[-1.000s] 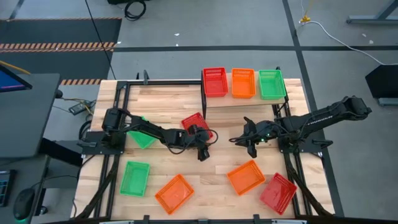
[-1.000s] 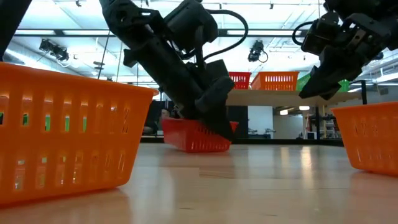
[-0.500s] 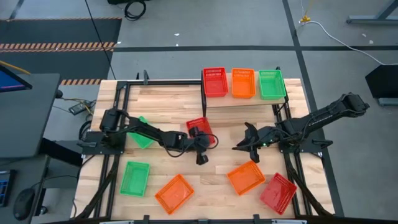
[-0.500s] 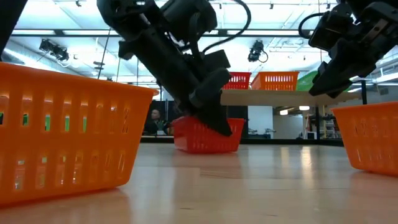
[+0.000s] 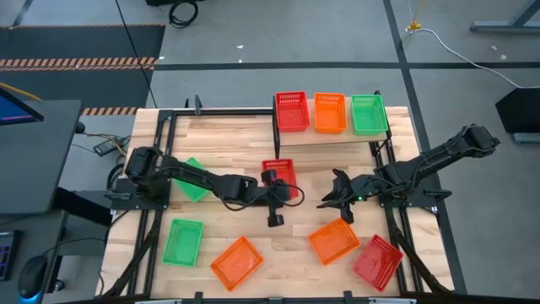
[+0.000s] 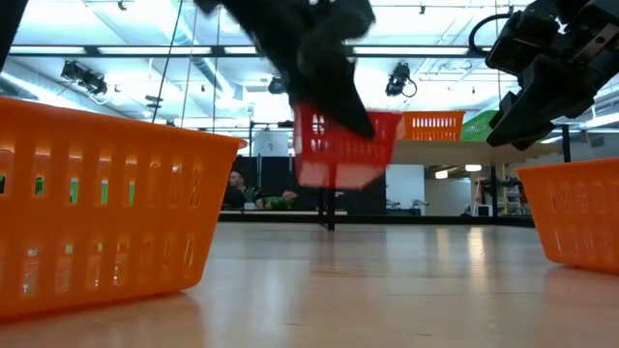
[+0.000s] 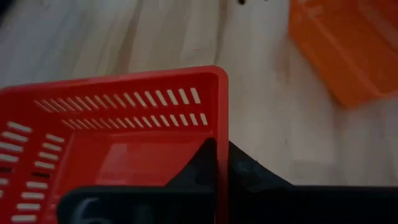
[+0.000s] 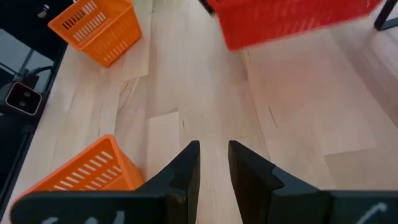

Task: Stack baskets on shelf by color
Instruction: Stack the top red bin on top of the red bin on the shelf

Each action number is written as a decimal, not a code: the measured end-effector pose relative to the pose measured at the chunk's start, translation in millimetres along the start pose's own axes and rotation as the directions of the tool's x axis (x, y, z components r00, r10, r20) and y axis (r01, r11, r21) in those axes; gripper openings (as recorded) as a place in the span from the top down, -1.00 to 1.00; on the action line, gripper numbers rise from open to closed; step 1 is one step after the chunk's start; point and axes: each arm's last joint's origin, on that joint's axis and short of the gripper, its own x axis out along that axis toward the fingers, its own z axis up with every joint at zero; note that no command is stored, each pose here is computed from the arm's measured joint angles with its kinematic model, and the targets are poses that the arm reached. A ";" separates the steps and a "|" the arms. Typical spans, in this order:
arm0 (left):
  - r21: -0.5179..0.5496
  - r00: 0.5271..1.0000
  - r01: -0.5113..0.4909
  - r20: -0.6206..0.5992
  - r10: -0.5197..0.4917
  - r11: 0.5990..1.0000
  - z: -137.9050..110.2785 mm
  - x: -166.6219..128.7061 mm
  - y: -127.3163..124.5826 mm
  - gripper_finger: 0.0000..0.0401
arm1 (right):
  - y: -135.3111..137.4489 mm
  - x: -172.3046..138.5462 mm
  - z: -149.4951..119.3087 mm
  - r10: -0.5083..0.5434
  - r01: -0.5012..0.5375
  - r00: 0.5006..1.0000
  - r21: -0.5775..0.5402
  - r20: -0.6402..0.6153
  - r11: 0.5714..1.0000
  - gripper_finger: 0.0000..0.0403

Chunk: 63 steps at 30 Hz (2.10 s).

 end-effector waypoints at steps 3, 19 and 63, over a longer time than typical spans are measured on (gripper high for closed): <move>0.054 0.999 0.012 0.038 -0.014 0.998 21.7 -15.4 -7.8 0.97 | 2.0 -0.3 -1.0 0.008 -0.008 1.000 -0.009 -0.003 1.000 0.56; 0.311 0.979 -0.202 0.087 0.184 0.929 86.6 -55.0 25.0 0.97 | 7.7 -1.2 -2.0 0.026 -0.025 1.000 -0.033 0.011 0.999 0.56; 0.303 0.963 -0.249 0.178 0.202 0.920 95.7 -9.9 198.9 0.97 | 10.2 -1.7 -4.7 0.062 -0.063 0.998 -0.087 -0.022 0.994 0.56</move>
